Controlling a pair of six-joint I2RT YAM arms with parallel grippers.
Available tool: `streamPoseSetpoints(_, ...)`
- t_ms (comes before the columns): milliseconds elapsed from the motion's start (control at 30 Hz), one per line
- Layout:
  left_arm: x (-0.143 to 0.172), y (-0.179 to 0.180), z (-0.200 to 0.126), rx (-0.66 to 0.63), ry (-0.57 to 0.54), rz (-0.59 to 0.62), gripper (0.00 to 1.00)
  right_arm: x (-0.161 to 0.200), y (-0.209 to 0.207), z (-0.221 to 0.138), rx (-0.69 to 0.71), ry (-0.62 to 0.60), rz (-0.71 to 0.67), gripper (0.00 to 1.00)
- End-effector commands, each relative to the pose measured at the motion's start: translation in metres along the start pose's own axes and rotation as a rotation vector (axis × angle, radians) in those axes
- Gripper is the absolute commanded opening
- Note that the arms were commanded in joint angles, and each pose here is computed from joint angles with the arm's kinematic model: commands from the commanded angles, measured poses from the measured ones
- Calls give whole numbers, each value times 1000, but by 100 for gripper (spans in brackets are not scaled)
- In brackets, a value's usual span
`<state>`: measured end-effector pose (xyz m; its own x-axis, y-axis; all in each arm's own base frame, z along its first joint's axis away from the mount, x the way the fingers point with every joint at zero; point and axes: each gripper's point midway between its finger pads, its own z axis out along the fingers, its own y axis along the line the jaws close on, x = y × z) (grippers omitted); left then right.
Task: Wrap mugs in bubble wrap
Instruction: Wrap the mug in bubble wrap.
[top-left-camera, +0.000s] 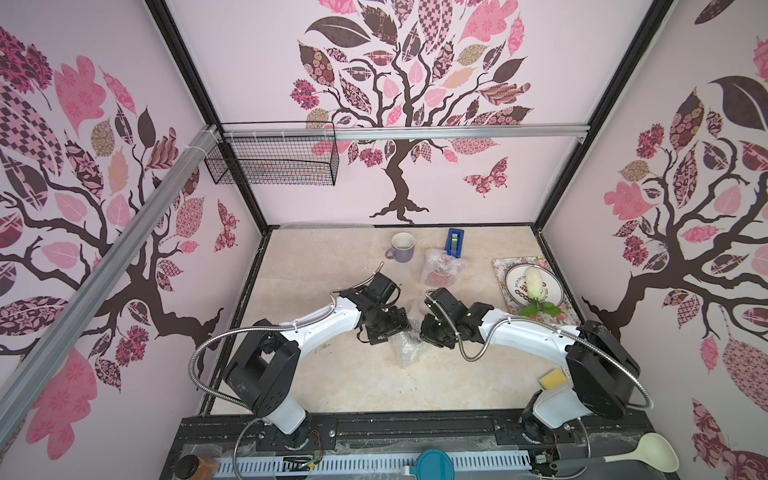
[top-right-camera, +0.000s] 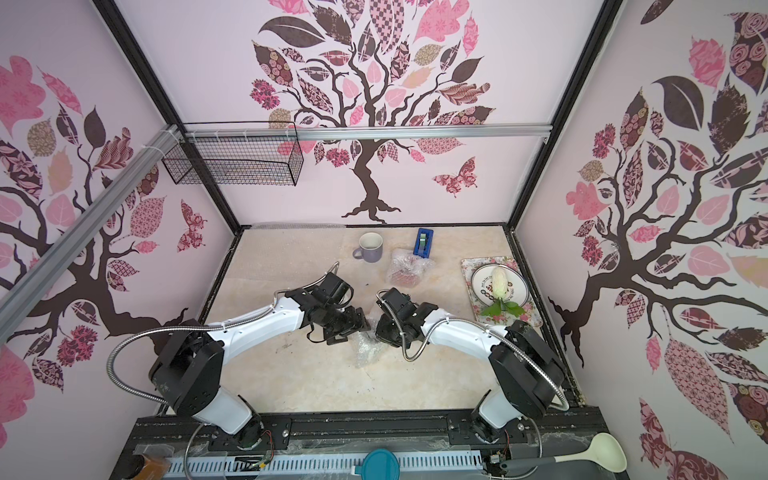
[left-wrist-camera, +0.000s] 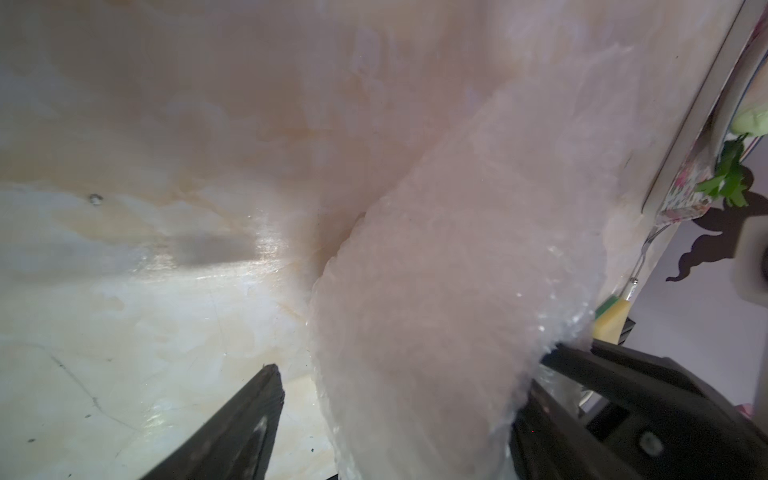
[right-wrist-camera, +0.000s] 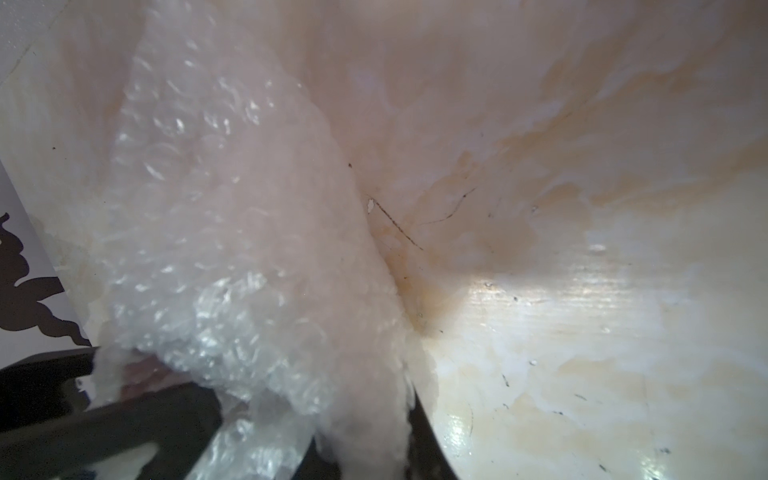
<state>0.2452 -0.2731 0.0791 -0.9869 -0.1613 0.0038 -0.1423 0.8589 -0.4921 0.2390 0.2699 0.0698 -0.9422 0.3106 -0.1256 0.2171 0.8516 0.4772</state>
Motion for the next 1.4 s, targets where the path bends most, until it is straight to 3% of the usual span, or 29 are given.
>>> streamPoseSetpoints(0,-3,-15,5,45,-10,41,82,-7,20,-21,-57,-44,5,13)
streamPoseSetpoints(167,3,-15,19,49,19,60,73,-7,25,-23,-71,-46,-3,13)
streamPoseSetpoints(333,5,-14,28,71,34,84,38,-8,32,-30,-112,-57,-3,13)
streamPoseSetpoints(567,2,-27,31,118,45,154,21,-9,46,-41,-200,-68,-6,14)
streamPoseSetpoints(700,-8,-39,25,112,25,205,4,-7,53,-48,-248,-68,-4,22)
streamPoseSetpoints(767,-12,-44,22,108,21,234,1,-8,53,-52,-252,-78,-5,26)
streamPoseSetpoints(967,-18,-49,12,73,15,327,0,-16,44,-68,-234,-120,-19,53)
streamPoseSetpoints(1067,-19,-46,8,43,17,361,0,-19,32,-73,-217,-126,-15,57)
streamPoseSetpoints(1367,-23,-48,1,17,7,428,0,-23,20,-69,-232,-118,-48,58)
